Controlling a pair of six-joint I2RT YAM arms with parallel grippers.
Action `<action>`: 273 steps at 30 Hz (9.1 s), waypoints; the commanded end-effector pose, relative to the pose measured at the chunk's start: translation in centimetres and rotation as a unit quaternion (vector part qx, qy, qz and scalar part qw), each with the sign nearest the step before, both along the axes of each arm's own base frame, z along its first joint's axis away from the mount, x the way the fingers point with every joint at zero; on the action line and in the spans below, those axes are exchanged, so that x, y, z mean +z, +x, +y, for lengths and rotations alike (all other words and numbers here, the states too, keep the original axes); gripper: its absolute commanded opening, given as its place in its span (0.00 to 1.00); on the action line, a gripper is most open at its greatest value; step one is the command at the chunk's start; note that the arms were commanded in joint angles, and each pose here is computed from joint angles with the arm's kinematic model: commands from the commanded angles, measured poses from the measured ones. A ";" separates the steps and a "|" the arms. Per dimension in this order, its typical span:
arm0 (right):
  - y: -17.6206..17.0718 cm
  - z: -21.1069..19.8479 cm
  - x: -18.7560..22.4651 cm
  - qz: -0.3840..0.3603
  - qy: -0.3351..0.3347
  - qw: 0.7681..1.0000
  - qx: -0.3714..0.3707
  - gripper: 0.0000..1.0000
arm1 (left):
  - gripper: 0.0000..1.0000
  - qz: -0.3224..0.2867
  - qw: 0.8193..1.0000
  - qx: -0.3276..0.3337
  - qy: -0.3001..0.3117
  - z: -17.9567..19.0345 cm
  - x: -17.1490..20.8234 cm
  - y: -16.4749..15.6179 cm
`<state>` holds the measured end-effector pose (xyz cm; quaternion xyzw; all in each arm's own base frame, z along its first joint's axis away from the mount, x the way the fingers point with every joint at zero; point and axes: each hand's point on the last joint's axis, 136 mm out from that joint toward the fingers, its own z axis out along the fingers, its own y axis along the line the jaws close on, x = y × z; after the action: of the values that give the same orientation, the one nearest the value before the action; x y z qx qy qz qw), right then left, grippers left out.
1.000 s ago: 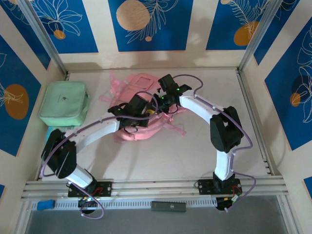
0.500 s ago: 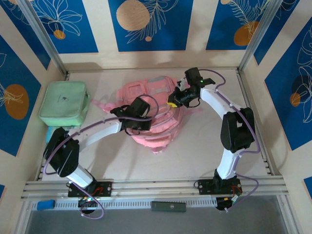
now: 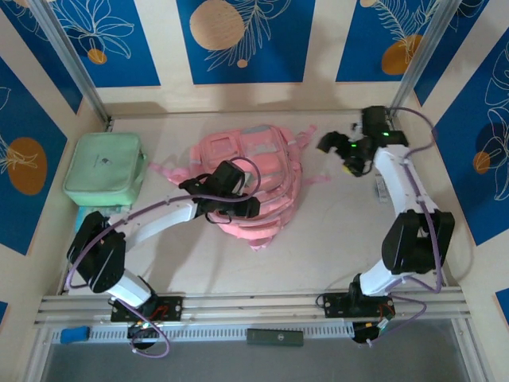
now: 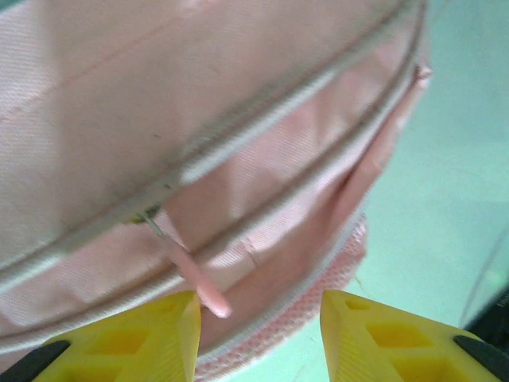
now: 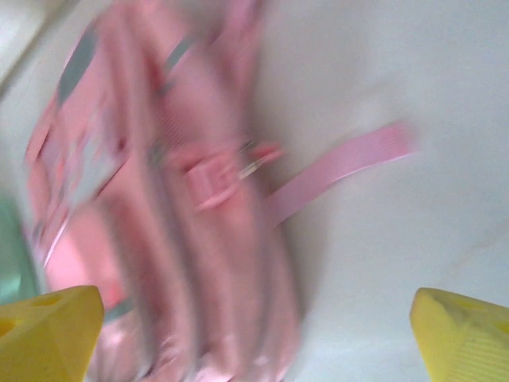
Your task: Pack books, pencil case, and school supplies into a backpack
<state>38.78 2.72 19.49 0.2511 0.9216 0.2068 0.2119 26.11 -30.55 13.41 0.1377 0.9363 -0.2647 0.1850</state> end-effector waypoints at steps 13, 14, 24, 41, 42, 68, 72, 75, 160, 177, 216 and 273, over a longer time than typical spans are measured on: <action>0.2 -17.7 -12.4 0.163 -0.065 0.968 -0.180 0.99 | 0.47 -0.017 0.994 -0.010 -0.111 -5.9 2.6 -1.0; 0.1 -17.8 -13.2 0.173 -0.062 0.966 -0.180 0.99 | 0.48 -0.017 0.994 -0.009 -0.108 -5.9 2.5 -0.9; -1.2 -12.2 -15.9 0.208 -0.029 0.968 -0.135 0.99 | 0.51 -0.045 0.997 -0.012 -0.055 -4.6 2.3 -0.3; -1.4 -13.9 -18.1 0.255 -0.069 0.959 -0.103 0.81 | 0.64 -0.173 0.969 -0.126 0.126 -2.2 4.6 3.2; -1.2 -13.9 -18.1 0.257 -0.079 0.958 -0.100 0.81 | 0.64 -0.175 0.965 -0.134 0.140 -2.1 4.5 3.5; -1.9 -6.5 -11.7 0.143 0.021 0.987 -0.067 0.23 | 0.72 -0.217 0.919 -0.197 0.264 -2.1 1.3 8.8; -2.3 -4.1 -10.3 0.132 0.031 0.990 -0.040 0.22 | 0.62 -0.211 0.924 -0.184 0.259 -1.0 1.3 10.1; -3.0 -2.1 -8.9 0.122 0.034 0.992 -0.013 0.21 | 0.53 -0.206 0.927 -0.178 0.257 -0.2 1.3 10.8; -2.7 16.8 -1.0 0.038 0.283 0.951 0.115 0.54 | 0.00 -0.104 0.988 0.116 -0.017 -1.4 8.3 13.1; 1.2 21.8 -3.8 0.060 0.262 0.947 0.178 0.05 | 0.00 -0.104 0.991 0.082 -0.030 -2.7 8.4 12.7; -6.6 27.2 -7.6 -0.010 -0.148 0.932 0.329 0.45 | 0.58 -0.001 0.885 0.431 -0.175 9.1 0.1 8.0; -1.5 26.9 -8.3 -0.041 -0.205 0.961 0.182 0.18 | 0.00 -0.012 0.829 0.507 -0.234 10.8 2.7 11.1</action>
<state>33.76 31.99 10.14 -0.0062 0.9780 0.1003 0.1828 36.83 -20.55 12.78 -0.3952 0.8036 -0.3245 0.3045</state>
